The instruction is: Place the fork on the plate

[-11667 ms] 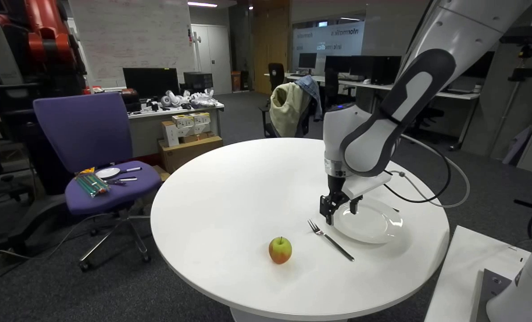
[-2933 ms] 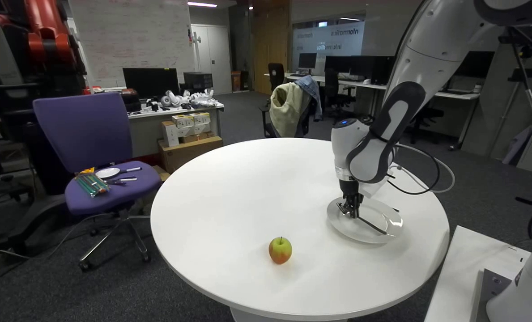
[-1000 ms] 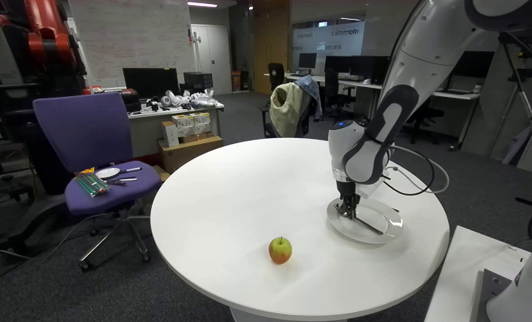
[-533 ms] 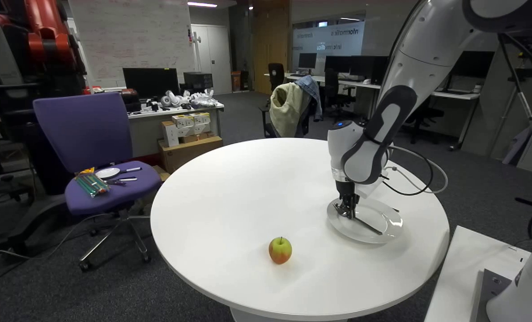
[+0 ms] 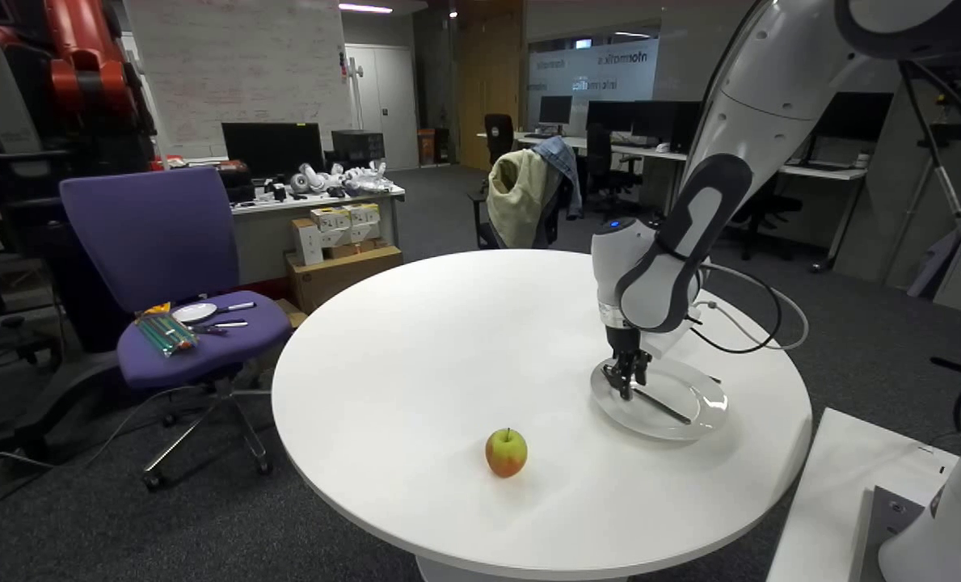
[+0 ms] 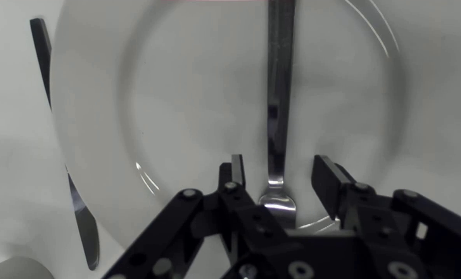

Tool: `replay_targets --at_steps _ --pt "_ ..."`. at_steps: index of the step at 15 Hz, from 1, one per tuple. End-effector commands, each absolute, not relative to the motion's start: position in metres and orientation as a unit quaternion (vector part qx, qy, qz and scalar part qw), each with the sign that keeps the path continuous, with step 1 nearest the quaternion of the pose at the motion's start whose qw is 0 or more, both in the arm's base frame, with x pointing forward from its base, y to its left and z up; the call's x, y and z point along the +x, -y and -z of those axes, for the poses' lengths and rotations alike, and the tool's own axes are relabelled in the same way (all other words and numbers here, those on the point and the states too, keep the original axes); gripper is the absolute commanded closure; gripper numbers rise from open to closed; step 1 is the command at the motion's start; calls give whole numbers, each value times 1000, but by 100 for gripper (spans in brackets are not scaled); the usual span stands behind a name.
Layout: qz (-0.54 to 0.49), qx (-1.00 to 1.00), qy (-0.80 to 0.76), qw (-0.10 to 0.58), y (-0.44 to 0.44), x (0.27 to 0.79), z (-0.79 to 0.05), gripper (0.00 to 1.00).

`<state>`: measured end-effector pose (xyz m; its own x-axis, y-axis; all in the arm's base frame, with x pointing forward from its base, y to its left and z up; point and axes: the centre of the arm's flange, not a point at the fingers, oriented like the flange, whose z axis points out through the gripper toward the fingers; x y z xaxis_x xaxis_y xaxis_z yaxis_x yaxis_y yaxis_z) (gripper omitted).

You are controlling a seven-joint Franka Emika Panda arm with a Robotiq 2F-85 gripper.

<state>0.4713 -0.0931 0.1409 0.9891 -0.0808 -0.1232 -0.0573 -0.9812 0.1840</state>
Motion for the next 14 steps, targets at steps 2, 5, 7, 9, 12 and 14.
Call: replay_targets --at_steps 2,5,7,9,12,14 --pt "64 994 20 81 91 467 -151 7" --pt "55 995 7 80 82 456 -169 0" --pt "49 996 -3 80 77 449 -184 0" --pt "42 996 -12 79 73 441 -201 0" --pt "27 998 -19 62 66 428 -225 0" --pt "19 999 -26 44 61 420 -238 0"
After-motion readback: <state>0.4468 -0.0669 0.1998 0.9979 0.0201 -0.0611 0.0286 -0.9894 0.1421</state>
